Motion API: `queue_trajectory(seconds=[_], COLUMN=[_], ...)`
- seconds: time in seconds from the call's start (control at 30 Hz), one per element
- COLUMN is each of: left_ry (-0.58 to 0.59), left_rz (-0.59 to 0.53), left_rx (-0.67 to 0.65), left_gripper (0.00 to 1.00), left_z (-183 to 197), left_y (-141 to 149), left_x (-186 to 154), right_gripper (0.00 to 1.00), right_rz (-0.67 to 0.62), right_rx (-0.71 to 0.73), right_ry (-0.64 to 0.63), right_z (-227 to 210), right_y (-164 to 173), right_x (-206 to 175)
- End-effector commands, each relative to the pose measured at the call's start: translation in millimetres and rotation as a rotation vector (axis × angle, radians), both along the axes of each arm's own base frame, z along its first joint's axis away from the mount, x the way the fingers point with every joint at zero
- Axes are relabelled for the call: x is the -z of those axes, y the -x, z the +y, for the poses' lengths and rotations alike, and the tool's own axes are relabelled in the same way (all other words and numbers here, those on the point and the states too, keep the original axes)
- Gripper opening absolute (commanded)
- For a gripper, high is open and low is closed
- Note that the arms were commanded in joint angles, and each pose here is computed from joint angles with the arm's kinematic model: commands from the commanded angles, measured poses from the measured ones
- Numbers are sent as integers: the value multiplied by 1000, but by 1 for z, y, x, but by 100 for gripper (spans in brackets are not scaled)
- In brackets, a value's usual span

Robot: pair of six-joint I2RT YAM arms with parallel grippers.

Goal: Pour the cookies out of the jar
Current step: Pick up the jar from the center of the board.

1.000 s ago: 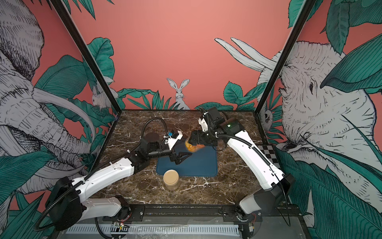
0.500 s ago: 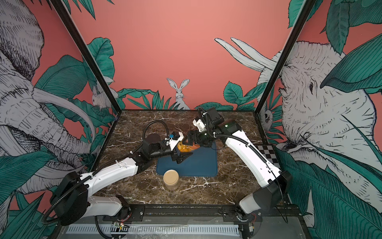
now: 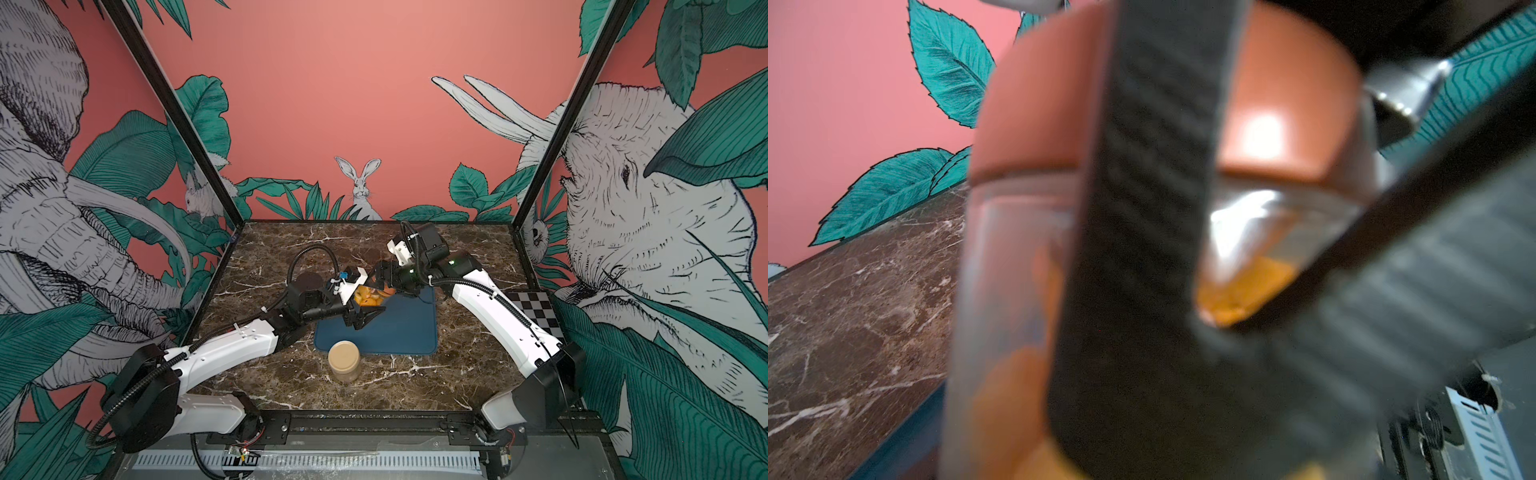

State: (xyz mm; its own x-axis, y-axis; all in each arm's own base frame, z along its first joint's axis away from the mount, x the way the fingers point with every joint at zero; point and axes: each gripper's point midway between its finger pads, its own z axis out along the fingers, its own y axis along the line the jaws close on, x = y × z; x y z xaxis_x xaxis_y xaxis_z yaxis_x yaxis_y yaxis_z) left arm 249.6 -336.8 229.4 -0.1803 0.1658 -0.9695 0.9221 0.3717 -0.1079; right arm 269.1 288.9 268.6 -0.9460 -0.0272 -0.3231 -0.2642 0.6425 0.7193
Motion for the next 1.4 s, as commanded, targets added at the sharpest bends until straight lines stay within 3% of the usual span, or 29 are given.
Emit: queue_trajectory(seconds=[0.0, 0.17, 0.3, 0.37, 0.6, 0.7, 0.73, 0.87, 0.9, 1.03, 1.37], left_ry=[203, 269, 287, 295, 329, 320, 320, 316, 311, 312, 303], left_rz=[-112, -85, -68, -70, -85, -115, -125, -149, -147, -139, -139], left_rx=[-62, -30, -20, -21, -15, -2, -8, 23, 27, 0, -94], left_gripper=[8, 8, 23, 25, 0, 0, 0, 0, 0, 0, 0], left_z=[2, 2, 2, 3, 8, 8, 10, 8, 7, 8, 18], left_y=[-8, 0, 2, 3, 4, 7, 7, 11, 11, 6, -5], left_x=[-79, -94, -95, -94, -101, -103, -103, -99, -97, -86, -69], right_gripper=[0, 0, 0, 0, 0, 0, 3, 87, 97, 99, 99], right_rz=[-2, 30, 38, 34, 56, 62, 60, 16, -2, -76, -207], right_rx=[-86, -55, -44, -44, -26, -19, -16, 10, 25, 96, 291], right_ry=[-168, -216, -258, -275, -284, -275, -274, -247, -220, -111, -10], right_z=[23, 25, 27, 27, 26, 25, 25, 19, 15, 0, -22], right_y=[19, 16, 14, 14, 13, 13, 12, 10, 8, -3, -31], right_x=[-28, -17, -17, -19, -11, -6, -5, -12, -14, -28, -64])
